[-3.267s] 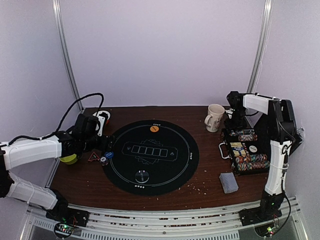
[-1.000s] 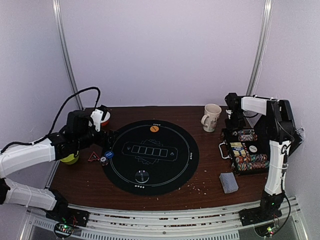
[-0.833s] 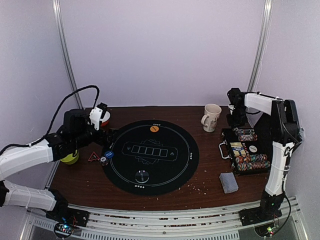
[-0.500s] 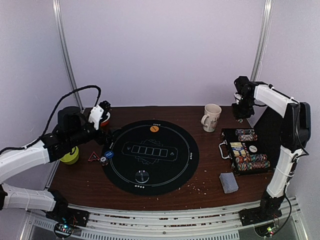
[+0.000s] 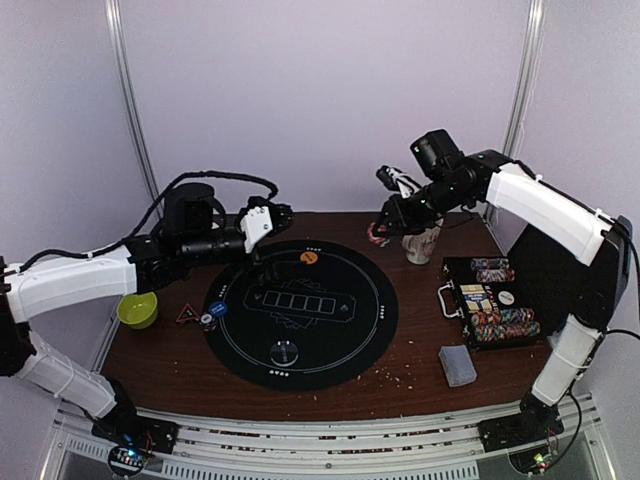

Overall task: Distribute texas hold em gaming equipment
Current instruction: Pass from the right arm to the left

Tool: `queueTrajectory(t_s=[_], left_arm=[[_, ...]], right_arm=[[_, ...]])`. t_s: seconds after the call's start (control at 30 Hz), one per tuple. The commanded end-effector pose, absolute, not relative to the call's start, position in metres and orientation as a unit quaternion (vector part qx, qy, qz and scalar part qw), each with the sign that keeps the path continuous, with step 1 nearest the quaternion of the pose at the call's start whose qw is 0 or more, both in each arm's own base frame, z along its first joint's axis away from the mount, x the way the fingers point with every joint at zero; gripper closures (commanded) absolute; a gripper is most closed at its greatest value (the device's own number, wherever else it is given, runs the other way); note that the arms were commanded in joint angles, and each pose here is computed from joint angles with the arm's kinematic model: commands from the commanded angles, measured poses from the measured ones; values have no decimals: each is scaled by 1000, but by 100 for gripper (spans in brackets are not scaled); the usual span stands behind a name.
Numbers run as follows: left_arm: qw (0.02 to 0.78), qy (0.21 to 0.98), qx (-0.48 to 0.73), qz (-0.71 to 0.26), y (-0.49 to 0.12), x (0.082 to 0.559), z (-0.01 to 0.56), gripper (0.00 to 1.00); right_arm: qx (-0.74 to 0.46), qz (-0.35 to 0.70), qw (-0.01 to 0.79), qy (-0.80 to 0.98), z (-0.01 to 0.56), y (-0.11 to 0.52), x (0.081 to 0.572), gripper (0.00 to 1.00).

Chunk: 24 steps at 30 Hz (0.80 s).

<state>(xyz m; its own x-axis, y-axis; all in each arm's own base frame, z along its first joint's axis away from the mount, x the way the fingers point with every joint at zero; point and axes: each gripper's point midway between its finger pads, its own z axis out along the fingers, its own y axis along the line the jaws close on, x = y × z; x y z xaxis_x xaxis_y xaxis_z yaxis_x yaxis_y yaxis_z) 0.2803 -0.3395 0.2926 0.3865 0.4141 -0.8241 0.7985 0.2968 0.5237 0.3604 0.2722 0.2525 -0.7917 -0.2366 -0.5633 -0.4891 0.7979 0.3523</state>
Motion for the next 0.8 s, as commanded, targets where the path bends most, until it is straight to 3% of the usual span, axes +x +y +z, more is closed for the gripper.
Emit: queueTrajectory(t_s=[0.0, 0.17, 0.3, 0.53, 0.63, 0.77], left_arm=[[601, 474, 626, -147, -365, 276, 288, 2], [572, 489, 644, -141, -375, 283, 258, 3], [575, 532, 610, -122, -374, 303, 253, 13], [570, 570, 579, -121, -379, 322, 248, 19], [580, 582, 558, -120, -379, 329, 253, 29], [569, 581, 566, -137, -385, 326, 250, 30]], right_arm=[[-241, 409, 199, 857, 266, 355, 327, 100], [-239, 458, 169, 840, 261, 391, 318, 100], [-240, 479, 155, 830, 259, 408, 312, 100], [-230, 477, 155, 834, 251, 417, 314, 100], [-225, 473, 159, 837, 249, 417, 317, 100], [-219, 477, 162, 835, 250, 420, 321, 100]])
